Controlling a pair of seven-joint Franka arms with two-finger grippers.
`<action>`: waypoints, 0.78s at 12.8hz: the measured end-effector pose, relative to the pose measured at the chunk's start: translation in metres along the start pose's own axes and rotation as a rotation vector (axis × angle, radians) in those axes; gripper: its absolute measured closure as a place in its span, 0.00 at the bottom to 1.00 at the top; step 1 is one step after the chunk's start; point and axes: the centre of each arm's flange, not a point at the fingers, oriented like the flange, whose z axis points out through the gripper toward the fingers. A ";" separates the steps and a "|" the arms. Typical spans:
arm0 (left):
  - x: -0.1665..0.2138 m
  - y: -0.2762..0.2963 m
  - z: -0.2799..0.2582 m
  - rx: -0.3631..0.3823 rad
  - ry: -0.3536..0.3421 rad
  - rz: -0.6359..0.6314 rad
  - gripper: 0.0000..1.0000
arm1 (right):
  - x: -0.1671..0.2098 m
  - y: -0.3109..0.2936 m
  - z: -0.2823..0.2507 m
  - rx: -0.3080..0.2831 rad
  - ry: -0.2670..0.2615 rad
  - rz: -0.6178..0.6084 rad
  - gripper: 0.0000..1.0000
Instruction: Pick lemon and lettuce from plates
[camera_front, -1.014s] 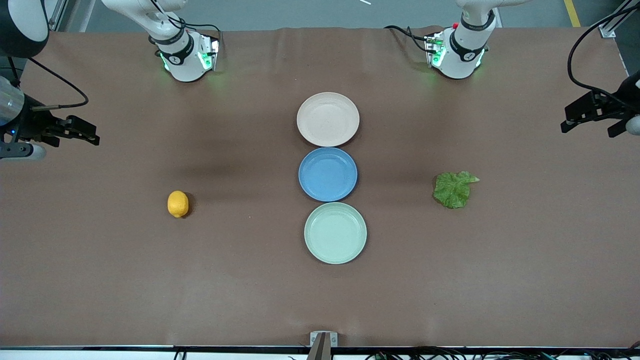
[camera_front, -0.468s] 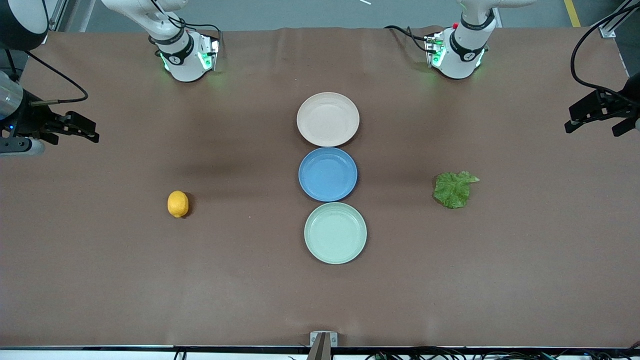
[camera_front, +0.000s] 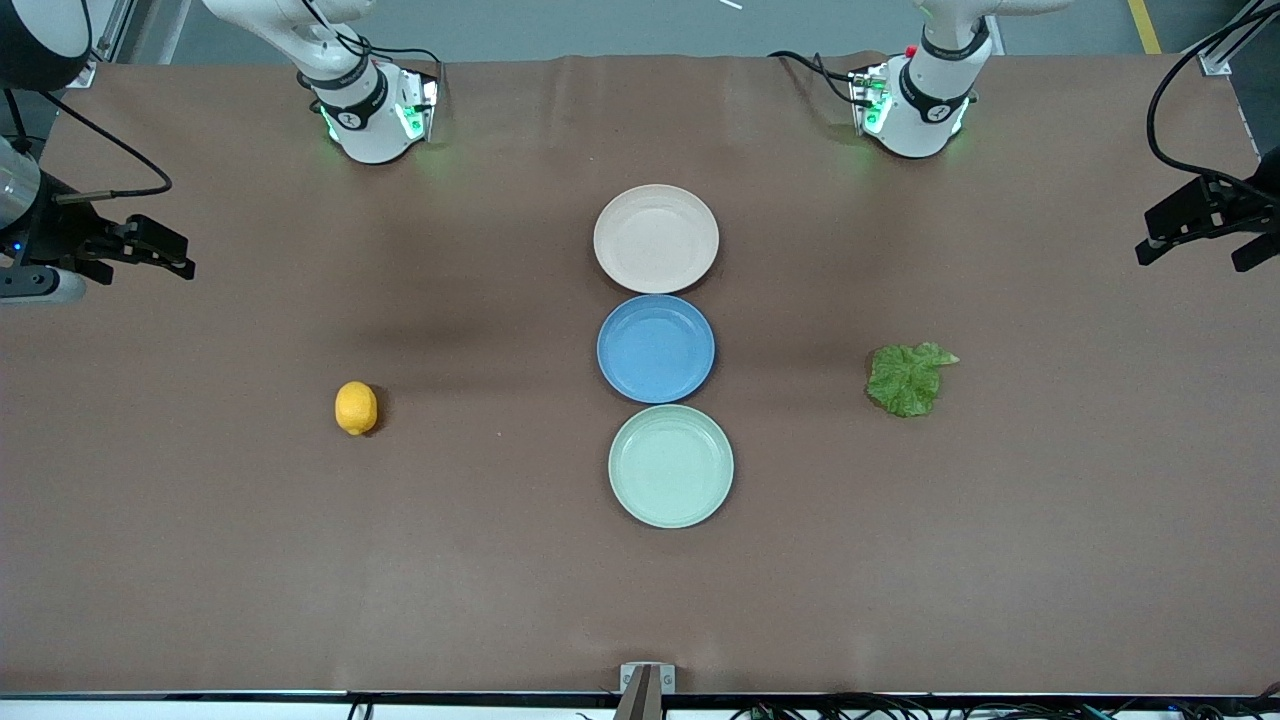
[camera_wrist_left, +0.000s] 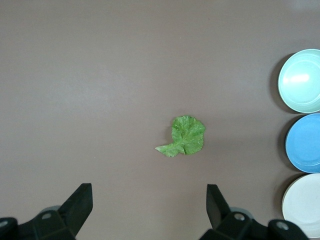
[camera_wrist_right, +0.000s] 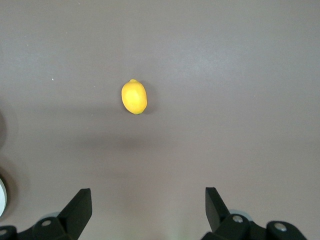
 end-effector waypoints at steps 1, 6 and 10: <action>0.000 0.000 -0.001 0.000 0.003 0.000 0.00 | -0.001 0.001 -0.002 0.000 0.002 0.002 0.00; 0.000 0.001 -0.002 0.000 0.004 0.001 0.00 | -0.003 0.002 -0.005 0.001 0.006 0.003 0.00; 0.000 0.001 -0.002 0.000 0.005 -0.002 0.00 | -0.003 0.001 -0.005 0.010 0.007 0.004 0.00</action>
